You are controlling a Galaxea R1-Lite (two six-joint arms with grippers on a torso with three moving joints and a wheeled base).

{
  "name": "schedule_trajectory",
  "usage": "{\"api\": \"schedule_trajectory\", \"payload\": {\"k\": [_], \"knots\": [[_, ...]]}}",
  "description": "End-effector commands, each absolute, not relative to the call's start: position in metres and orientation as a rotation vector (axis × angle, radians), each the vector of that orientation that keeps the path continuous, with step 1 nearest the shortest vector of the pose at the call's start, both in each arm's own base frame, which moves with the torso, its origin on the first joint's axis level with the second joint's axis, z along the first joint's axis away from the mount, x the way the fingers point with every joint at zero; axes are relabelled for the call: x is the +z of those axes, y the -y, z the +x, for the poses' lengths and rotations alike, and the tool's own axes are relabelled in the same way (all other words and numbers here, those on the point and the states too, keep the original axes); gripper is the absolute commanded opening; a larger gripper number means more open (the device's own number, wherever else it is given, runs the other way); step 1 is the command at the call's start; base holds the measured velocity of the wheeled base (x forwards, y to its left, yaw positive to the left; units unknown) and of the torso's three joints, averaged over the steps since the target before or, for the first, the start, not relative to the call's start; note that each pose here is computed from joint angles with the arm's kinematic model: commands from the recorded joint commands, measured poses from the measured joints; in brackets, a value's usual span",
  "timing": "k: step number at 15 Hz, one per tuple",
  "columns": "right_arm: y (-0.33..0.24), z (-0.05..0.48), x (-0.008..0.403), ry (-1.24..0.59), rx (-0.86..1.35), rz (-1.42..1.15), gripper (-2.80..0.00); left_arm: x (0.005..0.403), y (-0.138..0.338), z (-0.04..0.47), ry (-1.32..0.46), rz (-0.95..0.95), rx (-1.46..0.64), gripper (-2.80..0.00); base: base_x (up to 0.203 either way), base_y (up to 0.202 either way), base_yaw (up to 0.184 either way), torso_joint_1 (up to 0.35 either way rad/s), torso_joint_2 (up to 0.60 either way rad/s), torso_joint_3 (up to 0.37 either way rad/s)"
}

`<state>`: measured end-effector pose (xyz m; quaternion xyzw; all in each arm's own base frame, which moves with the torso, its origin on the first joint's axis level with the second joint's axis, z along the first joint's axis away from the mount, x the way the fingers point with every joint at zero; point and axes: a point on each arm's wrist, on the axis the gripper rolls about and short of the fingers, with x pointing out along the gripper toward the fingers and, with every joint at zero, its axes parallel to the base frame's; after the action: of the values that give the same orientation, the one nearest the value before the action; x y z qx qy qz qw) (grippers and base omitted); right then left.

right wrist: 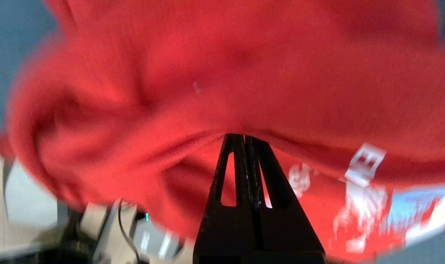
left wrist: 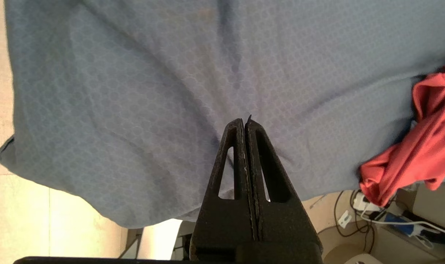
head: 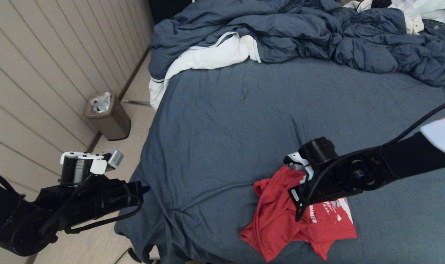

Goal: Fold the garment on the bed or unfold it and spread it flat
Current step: Fold the red T-shirt

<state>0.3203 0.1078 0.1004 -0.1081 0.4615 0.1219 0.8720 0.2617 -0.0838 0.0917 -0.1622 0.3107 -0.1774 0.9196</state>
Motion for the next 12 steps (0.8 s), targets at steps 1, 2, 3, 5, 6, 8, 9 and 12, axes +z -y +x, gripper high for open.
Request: {"api": "schedule_trajectory", "payload": {"k": [1,2,3,5,6,8,9,12], "knots": [[-0.122,0.336,0.097,-0.945,0.240,-0.213,-2.80,0.097,0.083,0.260,-0.618,-0.339,-0.370,-2.80,0.000,0.000,0.000,0.000,0.00,0.000],[-0.129,0.343,0.099,-0.924,0.229,-0.198,-2.80,0.100,0.083,0.259,-0.608,-0.340,-0.372,-2.80,0.000,0.000,0.000,0.000,0.00,0.000],[-0.135,0.352,0.099,-0.906,0.215,-0.190,-2.80,0.101,0.082,0.258,-0.604,-0.340,-0.372,-2.80,0.000,0.000,0.000,0.000,0.00,0.000],[-0.145,0.372,0.104,-0.849,0.175,-0.174,-2.80,0.100,0.083,0.257,-0.608,-0.340,-0.372,-2.80,0.000,0.000,0.000,0.000,0.00,0.000],[-0.148,0.380,0.111,-0.812,0.158,-0.157,-2.80,0.100,0.083,0.257,-0.609,-0.338,-0.374,-2.80,0.000,0.000,0.000,0.000,0.00,0.000],[-0.153,0.394,0.122,-0.751,0.134,-0.124,-2.80,0.101,0.083,0.257,-0.603,-0.338,-0.375,-2.80,0.000,0.000,0.000,0.000,0.00,0.000],[-0.153,0.401,0.121,-0.740,0.107,-0.122,-2.80,0.101,0.083,0.257,-0.601,-0.338,-0.374,-2.80,0.000,0.000,0.000,0.000,0.00,0.000],[-0.144,0.396,0.121,-0.754,0.073,-0.128,-2.80,0.103,0.083,0.256,-0.597,-0.339,-0.377,-2.80,0.000,0.000,0.000,0.000,0.00,0.000]]}}
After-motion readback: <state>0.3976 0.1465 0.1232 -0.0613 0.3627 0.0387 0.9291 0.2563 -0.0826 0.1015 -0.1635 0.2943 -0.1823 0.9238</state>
